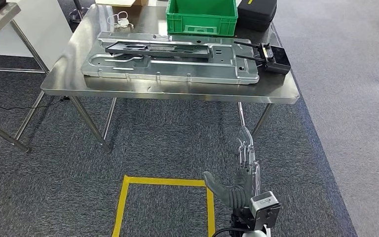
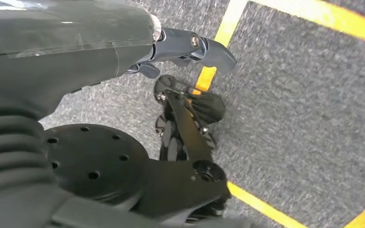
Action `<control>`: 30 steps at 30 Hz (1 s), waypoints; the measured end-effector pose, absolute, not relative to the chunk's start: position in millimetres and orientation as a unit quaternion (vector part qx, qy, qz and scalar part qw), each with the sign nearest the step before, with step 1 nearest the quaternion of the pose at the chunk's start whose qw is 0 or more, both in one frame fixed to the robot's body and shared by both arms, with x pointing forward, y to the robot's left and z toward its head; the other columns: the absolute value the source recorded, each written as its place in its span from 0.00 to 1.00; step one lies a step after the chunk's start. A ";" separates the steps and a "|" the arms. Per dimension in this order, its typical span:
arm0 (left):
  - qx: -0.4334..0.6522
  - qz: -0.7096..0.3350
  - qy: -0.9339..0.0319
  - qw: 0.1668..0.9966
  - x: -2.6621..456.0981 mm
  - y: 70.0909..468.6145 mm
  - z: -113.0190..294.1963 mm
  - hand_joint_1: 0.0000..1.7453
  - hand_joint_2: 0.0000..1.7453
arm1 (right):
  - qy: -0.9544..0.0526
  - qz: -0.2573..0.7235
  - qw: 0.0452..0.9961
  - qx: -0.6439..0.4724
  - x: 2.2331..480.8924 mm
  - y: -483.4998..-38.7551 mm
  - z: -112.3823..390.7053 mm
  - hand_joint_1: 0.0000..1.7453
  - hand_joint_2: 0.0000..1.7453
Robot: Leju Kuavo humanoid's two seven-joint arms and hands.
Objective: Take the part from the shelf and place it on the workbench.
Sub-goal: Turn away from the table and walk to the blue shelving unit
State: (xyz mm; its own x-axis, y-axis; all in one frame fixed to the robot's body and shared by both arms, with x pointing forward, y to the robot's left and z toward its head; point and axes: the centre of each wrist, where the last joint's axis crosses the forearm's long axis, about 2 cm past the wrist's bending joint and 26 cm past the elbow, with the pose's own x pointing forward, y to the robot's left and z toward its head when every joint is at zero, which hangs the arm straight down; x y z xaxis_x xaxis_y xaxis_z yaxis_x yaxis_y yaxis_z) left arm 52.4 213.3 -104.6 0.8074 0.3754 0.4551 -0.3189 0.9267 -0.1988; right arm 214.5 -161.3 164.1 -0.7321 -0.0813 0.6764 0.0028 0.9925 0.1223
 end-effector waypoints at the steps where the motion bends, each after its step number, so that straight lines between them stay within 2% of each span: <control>1: -0.058 0.185 -0.253 0.948 52.2 213.5 -104.7 0.00 0.00 | -0.928 -0.057 0.367 0.021 213.9 -161.3 163.6 0.00 0.50; 3: -0.060 0.187 -0.255 0.947 52.1 213.2 -104.6 0.00 0.00 | -0.927 -0.057 0.369 0.021 213.2 -161.2 163.1 0.00 0.00; 30: -0.053 0.186 -0.254 0.948 49.2 209.4 -104.4 0.00 0.00 | -0.924 -0.058 0.378 0.013 206.8 -165.5 163.2 0.00 0.00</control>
State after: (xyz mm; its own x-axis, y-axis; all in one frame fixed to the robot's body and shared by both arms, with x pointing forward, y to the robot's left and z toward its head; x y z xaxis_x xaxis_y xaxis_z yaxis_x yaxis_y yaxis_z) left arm 49.2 209.4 -104.4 0.8017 0.3799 0.4616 -0.3264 0.9250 -0.1944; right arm 206.8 -165.5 163.2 -0.7137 -0.0676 0.6972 0.0195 0.9930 0.1163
